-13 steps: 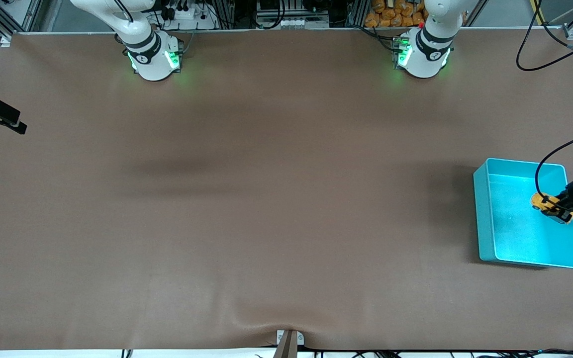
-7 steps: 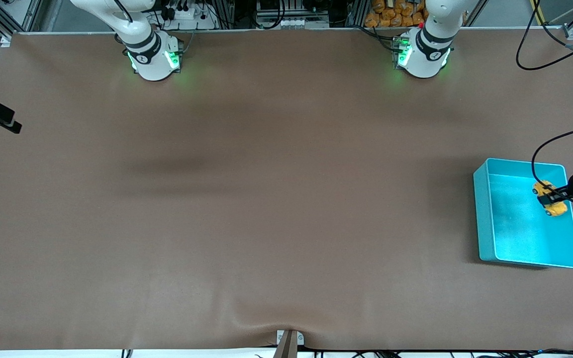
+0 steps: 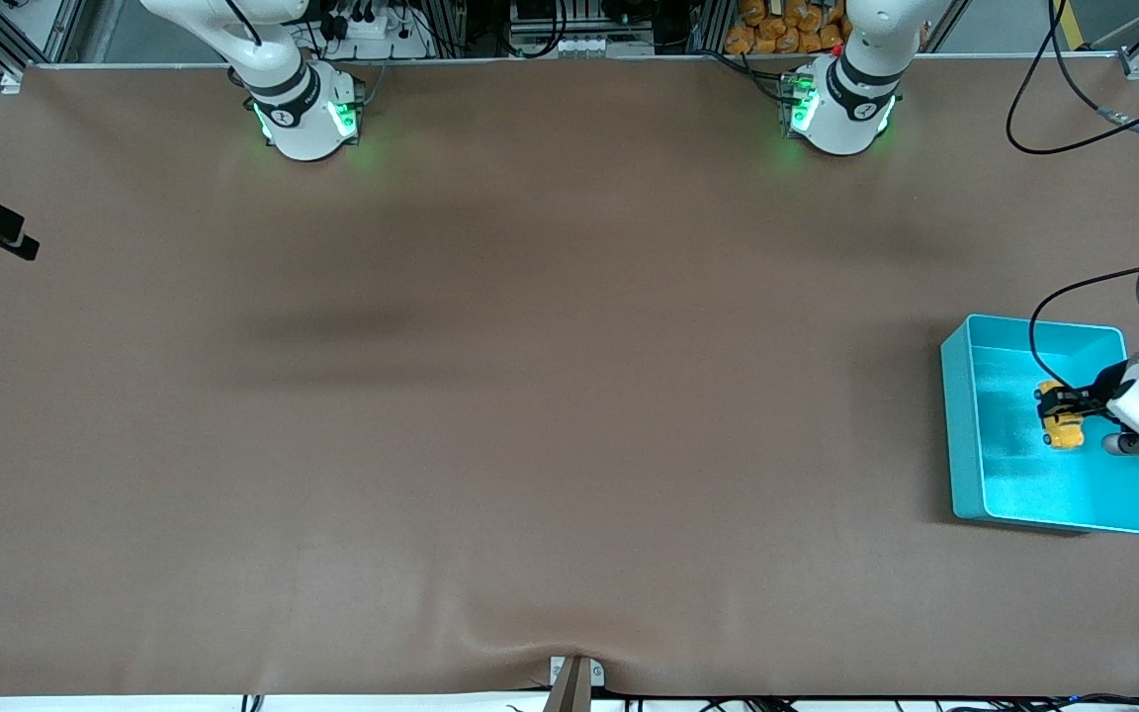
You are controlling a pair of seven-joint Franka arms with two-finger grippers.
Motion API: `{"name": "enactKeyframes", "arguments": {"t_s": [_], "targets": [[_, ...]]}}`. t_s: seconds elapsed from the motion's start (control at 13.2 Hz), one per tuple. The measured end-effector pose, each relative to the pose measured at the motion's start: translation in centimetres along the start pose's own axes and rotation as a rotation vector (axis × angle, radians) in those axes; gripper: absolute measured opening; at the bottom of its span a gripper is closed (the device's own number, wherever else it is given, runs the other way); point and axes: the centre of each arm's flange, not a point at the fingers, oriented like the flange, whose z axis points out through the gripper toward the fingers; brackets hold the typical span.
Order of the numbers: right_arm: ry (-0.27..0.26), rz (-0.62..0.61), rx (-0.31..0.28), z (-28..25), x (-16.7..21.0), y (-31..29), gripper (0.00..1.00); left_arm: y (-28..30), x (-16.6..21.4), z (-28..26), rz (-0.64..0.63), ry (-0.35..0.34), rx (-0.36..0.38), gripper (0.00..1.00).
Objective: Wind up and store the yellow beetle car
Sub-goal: 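Lower the car into the blue bin and open the left gripper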
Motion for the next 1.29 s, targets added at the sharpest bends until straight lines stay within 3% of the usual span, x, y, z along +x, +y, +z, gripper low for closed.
{"name": "enactKeyframes", "arguments": {"t_s": [0.23, 0.45, 0.53, 0.91, 1.14, 1.29], "targets": [[0.007, -0.001, 0.0, -0.3, 0.0, 0.0, 1.0, -0.1, -1.5, 3.0, 0.021, 0.036, -0.013, 0.48], [0.01, -0.001, -0.001, -0.5, 0.0, 0.0, 1.0, 0.6, -2.2, 4.6, 0.041, 0.031, -0.018, 0.48], [0.01, -0.001, -0.001, -0.5, 0.0, -0.1, 1.0, 0.7, -2.3, 5.0, 0.047, 0.026, -0.018, 0.53], [0.008, -0.002, 0.0, -0.5, 0.0, -0.1, 1.0, 0.9, -1.7, 3.9, 0.059, 0.05, -0.005, 1.0], [0.006, -0.004, 0.0, -0.5, -0.1, -0.2, 1.0, 1.7, -0.3, -0.8, 0.083, 0.112, 0.035, 1.0], [0.006, -0.005, 0.0, -0.5, -0.1, -0.3, 1.0, 2.2, -0.3, -4.3, 0.093, 0.102, 0.064, 1.0]]}}
